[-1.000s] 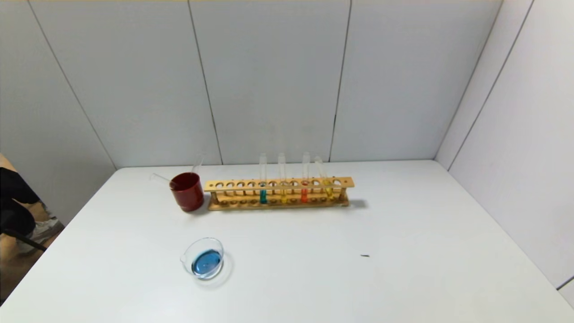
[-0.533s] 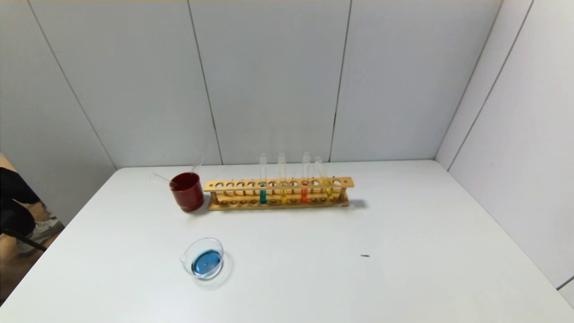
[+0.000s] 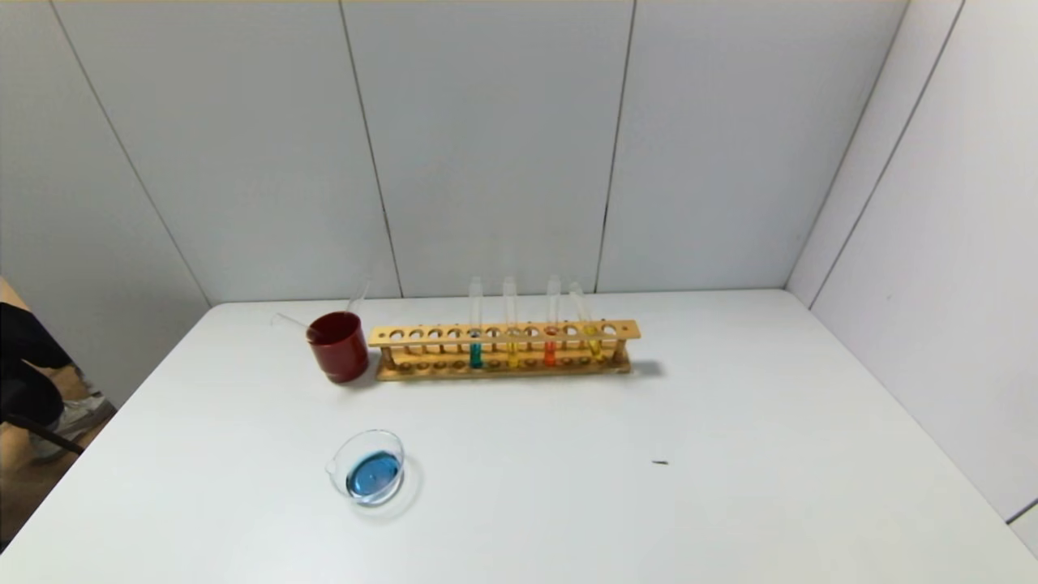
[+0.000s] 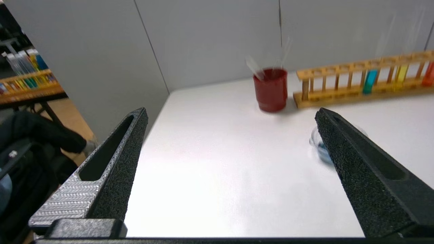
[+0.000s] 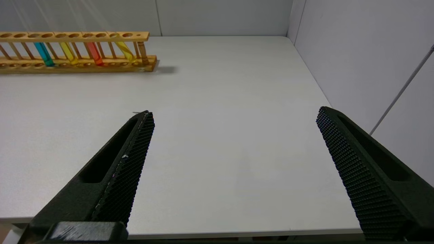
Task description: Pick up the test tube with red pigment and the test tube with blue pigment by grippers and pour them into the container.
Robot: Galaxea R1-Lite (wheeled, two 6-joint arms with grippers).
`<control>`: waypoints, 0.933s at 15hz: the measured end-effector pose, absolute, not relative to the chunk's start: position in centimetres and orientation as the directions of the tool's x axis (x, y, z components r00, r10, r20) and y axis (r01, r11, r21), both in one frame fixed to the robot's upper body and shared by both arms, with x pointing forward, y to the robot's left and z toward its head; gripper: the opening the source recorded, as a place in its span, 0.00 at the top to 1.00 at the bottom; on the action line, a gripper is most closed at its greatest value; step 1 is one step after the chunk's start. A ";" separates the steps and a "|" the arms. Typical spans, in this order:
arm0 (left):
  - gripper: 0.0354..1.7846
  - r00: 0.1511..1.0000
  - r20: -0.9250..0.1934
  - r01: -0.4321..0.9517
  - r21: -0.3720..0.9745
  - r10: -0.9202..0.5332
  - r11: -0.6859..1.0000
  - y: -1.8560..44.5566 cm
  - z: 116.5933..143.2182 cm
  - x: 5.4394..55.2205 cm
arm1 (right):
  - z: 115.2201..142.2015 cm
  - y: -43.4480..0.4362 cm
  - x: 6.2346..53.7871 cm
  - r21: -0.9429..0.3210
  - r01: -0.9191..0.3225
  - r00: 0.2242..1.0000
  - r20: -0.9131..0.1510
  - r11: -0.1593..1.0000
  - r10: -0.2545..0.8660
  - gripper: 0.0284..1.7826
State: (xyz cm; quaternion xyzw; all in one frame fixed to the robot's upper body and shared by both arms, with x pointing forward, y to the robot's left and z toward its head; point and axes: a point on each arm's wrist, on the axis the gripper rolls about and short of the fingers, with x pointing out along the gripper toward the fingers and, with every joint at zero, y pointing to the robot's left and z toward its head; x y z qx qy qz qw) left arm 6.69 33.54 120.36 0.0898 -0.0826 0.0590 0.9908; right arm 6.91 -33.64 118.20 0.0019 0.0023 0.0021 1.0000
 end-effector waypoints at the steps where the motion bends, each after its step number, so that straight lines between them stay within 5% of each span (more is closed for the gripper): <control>1: 0.03 0.984 0.148 -0.125 0.175 0.100 0.977 33.5 119.9 6.8 | 118.2 -33.6 6.9 0.004 -0.004 1.000 -0.005 1.000 0.004 0.02; 5: 0.03 0.999 -0.002 0.042 0.187 -0.042 0.981 33.2 118.3 6.9 | 118.2 -33.6 6.9 0.004 -0.004 1.000 -0.005 1.000 0.004 0.02; 14: 0.03 0.999 -0.005 0.041 0.161 -0.041 0.986 33.2 118.2 6.9 | 118.2 -33.6 6.9 0.004 -0.004 1.000 -0.005 1.000 0.004 0.02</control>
